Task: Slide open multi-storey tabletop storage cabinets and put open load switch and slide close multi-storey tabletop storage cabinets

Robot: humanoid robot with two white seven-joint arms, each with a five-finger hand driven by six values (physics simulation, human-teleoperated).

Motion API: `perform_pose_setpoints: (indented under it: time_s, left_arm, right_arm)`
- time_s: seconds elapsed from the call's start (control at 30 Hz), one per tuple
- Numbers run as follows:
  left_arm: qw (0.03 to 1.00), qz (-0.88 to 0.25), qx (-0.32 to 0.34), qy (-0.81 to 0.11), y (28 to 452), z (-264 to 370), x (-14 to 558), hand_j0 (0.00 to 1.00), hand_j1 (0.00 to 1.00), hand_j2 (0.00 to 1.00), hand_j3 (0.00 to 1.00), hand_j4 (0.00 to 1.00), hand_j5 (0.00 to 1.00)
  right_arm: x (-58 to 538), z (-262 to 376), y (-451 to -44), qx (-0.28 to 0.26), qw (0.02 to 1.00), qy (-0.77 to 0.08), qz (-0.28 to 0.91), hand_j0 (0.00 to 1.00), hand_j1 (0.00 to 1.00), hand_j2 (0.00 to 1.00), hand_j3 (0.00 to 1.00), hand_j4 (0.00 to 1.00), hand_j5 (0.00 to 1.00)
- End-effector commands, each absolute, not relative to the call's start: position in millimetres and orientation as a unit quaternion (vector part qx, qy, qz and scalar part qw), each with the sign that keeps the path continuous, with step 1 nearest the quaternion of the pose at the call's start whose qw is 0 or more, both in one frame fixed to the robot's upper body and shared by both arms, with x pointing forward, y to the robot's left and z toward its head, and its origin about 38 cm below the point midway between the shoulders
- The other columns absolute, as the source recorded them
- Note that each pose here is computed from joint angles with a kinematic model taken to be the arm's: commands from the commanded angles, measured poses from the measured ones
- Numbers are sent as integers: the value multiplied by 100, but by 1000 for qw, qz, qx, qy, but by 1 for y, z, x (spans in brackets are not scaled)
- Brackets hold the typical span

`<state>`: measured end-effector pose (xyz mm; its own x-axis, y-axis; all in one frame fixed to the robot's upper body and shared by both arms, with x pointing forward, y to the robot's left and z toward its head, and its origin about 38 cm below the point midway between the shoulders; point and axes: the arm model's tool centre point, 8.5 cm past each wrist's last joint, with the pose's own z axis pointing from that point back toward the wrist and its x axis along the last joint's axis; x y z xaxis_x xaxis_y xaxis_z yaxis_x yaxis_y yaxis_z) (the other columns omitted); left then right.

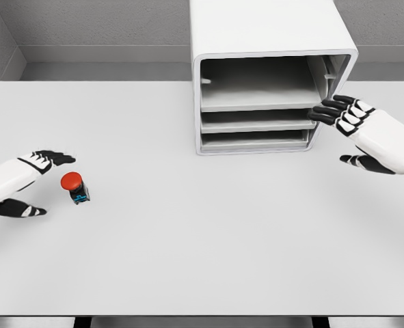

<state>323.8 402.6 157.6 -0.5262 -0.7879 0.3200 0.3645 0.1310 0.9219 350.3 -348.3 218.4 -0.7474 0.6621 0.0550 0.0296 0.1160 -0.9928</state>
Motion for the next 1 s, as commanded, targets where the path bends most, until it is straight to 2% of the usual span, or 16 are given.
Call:
perform_pose_setpoints:
  time_s: [0.0,0.07,0.2,0.3,0.57,0.97]
  left_arm:
    - [465,-632,177,-594,410,162,322,100,100,100,100,100,100]
    - [463,-617,189,-607,414,171,323,100,100,100,100,100,100]
    - [450,-602,193,-630,403,178,327,100,100,100,100,100,100]
    - [436,-606,192,-637,391,181,326,100,100,100,100,100,100]
    - [415,-646,178,-615,364,169,338,100,100,100,100,100,100]
    - [426,-671,186,-578,361,148,349,100,100,100,100,100,100]
  right_arm:
    - [351,211,-340,-235,263,-701,620,90,90,90,90,90,90]
    - [352,211,-337,-234,262,-705,616,84,84,84,84,84,84]
    - [356,213,-327,-231,257,-719,603,80,80,80,80,80,80]
    - [363,206,-310,-212,265,-716,610,80,80,80,80,80,80]
    - [371,216,-300,-214,252,-727,601,80,80,80,80,80,80]
    - [399,202,-272,-184,270,-727,603,81,81,81,81,81,81]
